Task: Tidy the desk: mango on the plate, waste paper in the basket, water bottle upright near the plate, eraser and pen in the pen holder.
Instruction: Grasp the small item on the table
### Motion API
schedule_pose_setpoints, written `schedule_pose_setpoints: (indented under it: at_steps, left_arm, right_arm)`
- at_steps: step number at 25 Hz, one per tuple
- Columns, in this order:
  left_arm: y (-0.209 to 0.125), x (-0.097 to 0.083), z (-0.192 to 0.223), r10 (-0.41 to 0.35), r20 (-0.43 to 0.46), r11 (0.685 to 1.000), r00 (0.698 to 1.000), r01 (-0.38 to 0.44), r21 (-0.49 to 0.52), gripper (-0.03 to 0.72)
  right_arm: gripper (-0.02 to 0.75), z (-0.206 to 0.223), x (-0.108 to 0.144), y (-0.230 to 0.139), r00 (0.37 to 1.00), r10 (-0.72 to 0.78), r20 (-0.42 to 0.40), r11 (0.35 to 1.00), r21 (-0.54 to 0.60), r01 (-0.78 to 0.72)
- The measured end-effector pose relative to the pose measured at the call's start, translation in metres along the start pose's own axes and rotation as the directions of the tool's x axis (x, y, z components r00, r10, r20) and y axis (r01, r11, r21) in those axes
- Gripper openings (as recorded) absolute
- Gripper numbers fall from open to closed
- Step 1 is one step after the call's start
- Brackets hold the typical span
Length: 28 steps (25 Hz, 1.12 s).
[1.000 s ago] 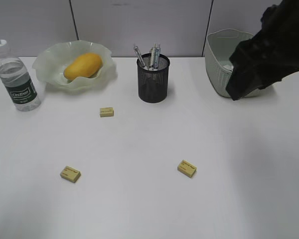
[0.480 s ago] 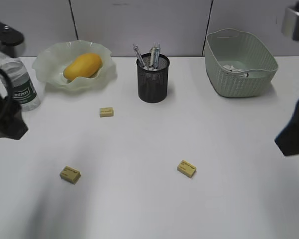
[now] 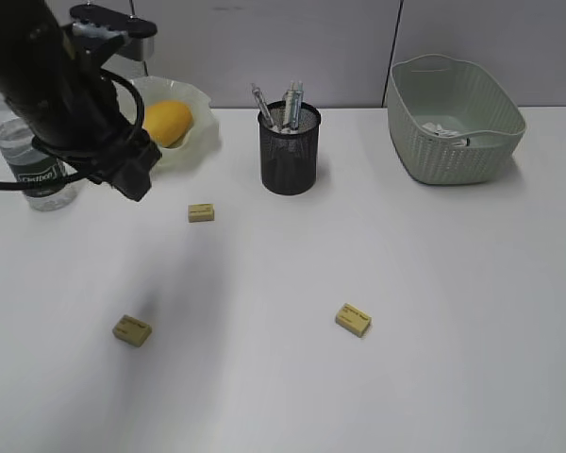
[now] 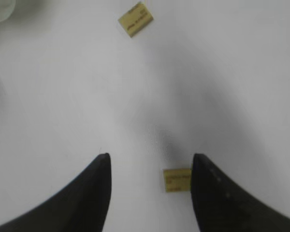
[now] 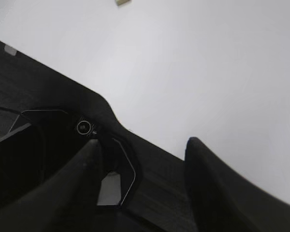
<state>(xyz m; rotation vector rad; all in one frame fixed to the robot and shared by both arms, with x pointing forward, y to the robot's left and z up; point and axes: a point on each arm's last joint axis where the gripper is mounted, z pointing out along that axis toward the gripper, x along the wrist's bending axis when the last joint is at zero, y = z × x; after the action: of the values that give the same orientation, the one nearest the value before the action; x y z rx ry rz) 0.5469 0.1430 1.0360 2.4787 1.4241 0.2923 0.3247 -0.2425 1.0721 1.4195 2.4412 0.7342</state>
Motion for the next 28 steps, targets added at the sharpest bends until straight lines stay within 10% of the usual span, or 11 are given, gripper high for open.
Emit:
schedule_pose_setpoints:
  at_steps: [19,28]
  left_arm:
    - [0.057,0.019,0.091,-0.030,0.068,0.998,0.997,0.026,0.054,0.540]
    - [0.076,0.019,0.126,-0.169,0.061,0.984,0.984,0.165,0.072,0.567]
  right_arm:
    - [0.438,-0.012,-0.009,-0.061,0.996,-0.035,0.086,0.973,-0.224,0.054]
    - [0.438,-0.012,-0.009,-0.061,0.996,-0.033,0.087,0.973,-0.224,0.052]
